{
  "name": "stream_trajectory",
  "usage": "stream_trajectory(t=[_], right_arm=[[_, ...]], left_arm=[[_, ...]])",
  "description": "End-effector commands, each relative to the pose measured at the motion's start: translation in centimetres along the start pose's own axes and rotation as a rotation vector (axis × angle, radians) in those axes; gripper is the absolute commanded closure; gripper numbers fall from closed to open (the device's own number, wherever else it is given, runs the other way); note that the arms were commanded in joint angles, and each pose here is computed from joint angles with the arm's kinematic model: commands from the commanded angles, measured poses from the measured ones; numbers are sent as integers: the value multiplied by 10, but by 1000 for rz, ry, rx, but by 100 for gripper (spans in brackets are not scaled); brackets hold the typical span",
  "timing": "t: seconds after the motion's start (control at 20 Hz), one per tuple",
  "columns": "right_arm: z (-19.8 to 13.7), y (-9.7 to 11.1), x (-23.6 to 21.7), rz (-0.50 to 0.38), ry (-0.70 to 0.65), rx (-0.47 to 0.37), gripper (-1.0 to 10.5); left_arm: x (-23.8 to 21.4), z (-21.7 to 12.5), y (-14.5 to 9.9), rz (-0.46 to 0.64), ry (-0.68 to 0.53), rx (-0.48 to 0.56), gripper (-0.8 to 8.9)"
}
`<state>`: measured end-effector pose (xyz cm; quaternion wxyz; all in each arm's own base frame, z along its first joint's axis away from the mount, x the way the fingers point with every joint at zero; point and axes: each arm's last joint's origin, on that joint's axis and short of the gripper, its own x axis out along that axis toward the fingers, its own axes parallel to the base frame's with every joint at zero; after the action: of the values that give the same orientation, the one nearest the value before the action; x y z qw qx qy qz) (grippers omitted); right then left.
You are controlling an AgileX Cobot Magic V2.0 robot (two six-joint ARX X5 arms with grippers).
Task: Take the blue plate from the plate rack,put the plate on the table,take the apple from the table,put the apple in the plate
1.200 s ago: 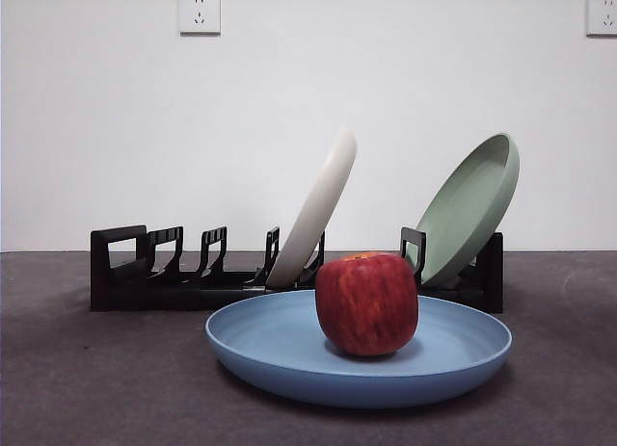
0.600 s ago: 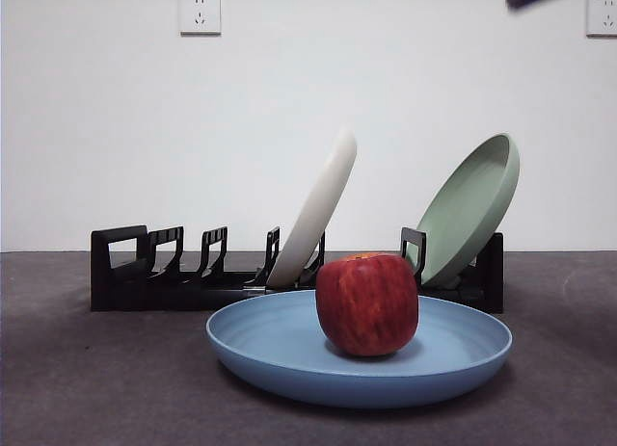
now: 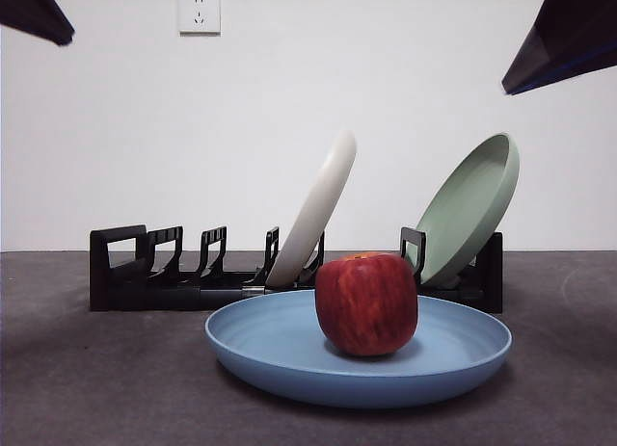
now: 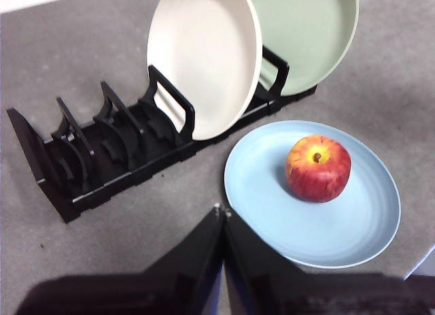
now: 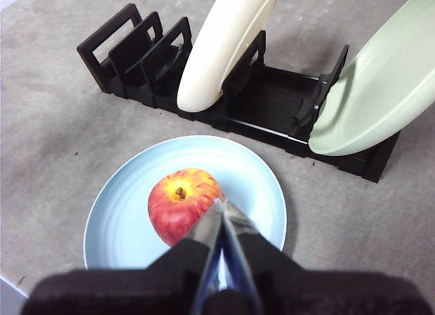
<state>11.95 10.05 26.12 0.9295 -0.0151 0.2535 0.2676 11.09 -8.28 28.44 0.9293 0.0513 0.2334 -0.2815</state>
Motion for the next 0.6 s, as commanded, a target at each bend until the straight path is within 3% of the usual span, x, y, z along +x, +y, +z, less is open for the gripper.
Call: stream_trajectory(t=[0.05, 0.25, 0.4, 0.6], right_arm=[[-2, 0, 1, 2, 2, 8, 946], [-2, 0, 1, 2, 2, 8, 946], [-2, 0, 1, 2, 2, 8, 946], [-2, 0, 1, 2, 1, 8, 946]], left_arm=[[0, -1, 0, 2, -1, -9, 816], [-3, -1, 0, -2, -6, -9, 816], [-29, -2, 7, 41, -117, 67, 816], [-57, -14, 24, 225, -258, -7, 816]])
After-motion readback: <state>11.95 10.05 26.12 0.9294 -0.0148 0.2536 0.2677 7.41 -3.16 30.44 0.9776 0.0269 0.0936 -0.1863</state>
